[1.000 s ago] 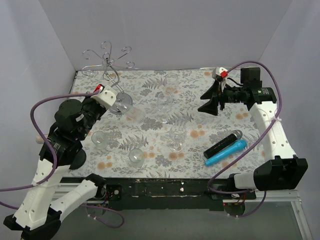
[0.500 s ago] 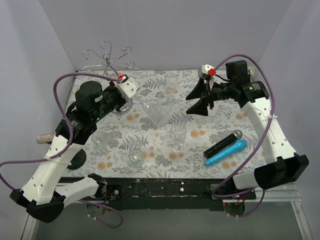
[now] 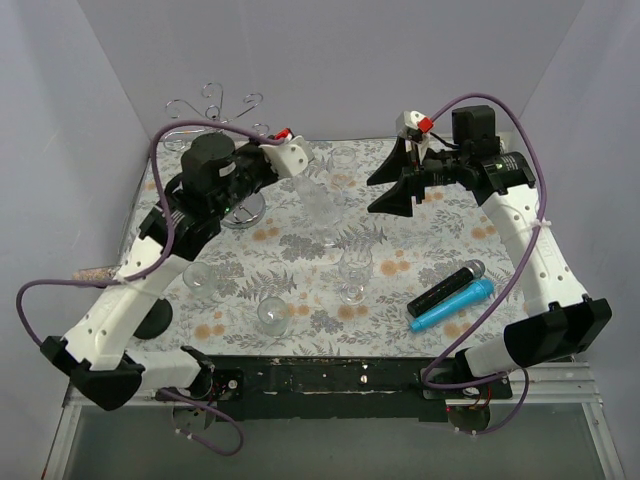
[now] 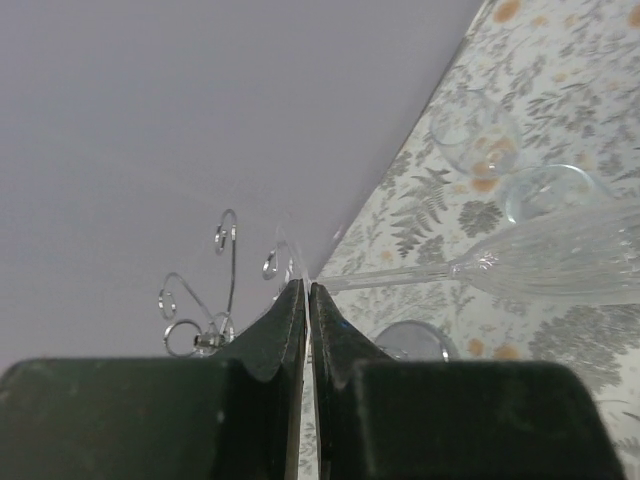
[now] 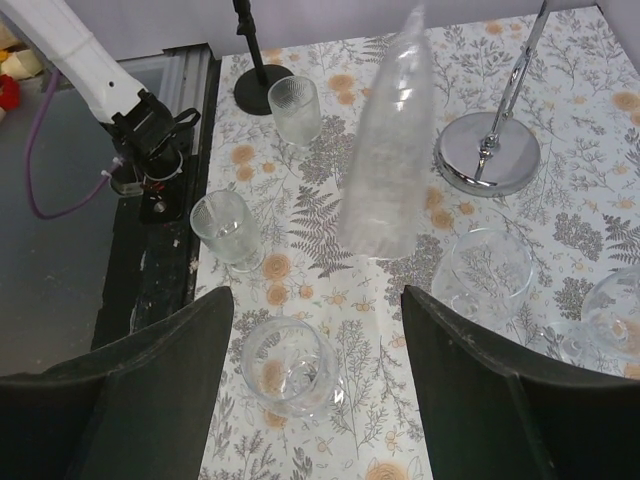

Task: Place the wine glass upside down on the wine glass rack
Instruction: Turn the wine glass upside down at the wine rack.

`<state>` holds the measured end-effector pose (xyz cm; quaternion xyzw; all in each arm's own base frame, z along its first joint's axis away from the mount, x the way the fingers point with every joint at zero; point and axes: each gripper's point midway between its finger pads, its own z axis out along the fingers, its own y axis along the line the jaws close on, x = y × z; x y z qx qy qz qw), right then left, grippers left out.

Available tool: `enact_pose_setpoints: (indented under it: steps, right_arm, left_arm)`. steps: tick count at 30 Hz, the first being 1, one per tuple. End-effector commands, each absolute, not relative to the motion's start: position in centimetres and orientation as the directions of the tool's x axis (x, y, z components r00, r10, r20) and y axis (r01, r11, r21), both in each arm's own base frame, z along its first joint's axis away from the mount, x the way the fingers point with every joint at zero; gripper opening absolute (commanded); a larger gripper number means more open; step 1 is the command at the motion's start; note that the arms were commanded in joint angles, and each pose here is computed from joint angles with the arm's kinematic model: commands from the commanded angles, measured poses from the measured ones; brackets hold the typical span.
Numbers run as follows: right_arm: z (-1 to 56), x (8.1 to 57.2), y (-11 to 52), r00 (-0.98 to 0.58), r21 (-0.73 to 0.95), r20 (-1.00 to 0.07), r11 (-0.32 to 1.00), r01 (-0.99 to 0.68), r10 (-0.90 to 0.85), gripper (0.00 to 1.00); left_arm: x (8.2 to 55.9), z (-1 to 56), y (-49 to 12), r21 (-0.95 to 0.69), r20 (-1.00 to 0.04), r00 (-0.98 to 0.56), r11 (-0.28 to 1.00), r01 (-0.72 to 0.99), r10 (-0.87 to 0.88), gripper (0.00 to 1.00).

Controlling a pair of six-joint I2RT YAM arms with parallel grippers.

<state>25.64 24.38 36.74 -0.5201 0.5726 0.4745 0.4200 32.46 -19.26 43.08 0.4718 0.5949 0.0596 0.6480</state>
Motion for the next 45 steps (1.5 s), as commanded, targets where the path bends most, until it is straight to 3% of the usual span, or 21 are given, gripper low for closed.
enact_pose_setpoints:
  steps: [1,12,22,32,45]
  right_arm:
    - [37.9,24.7,24.1,-0.057,0.057,-0.984,0.005,-0.998,-0.169,0.77]
    - [39.0,27.7,17.6,-0.131,0.122,-0.99,0.148,-0.981,-0.047,0.77]
    - [34.8,28.4,17.4,-0.198,0.191,-0.979,0.139,-0.972,-0.044,0.76]
    - [31.9,27.7,17.5,-0.239,0.235,-0.97,0.1,-0.967,-0.038,0.76]
    - [30.4,27.3,16.6,-0.275,0.273,-0.961,0.079,-0.959,-0.018,0.76]
  left_arm:
    - [35.8,46.7,-17.3,0.771,-0.635,0.255,0.574,0.277,0.73,0.0]
    - [41.2,47.5,-17.2,0.728,-0.685,0.123,0.669,0.151,0.718,0.0]
    - [46.1,46.6,-16.9,0.697,-0.717,0.096,0.709,0.108,0.691,0.0]
    - [51.9,47.1,-14.7,0.611,-0.787,0.071,0.79,-0.052,0.613,0.0]
    - [55.6,45.4,-11.2,0.636,-0.761,0.002,0.745,-0.202,0.649,0.0]
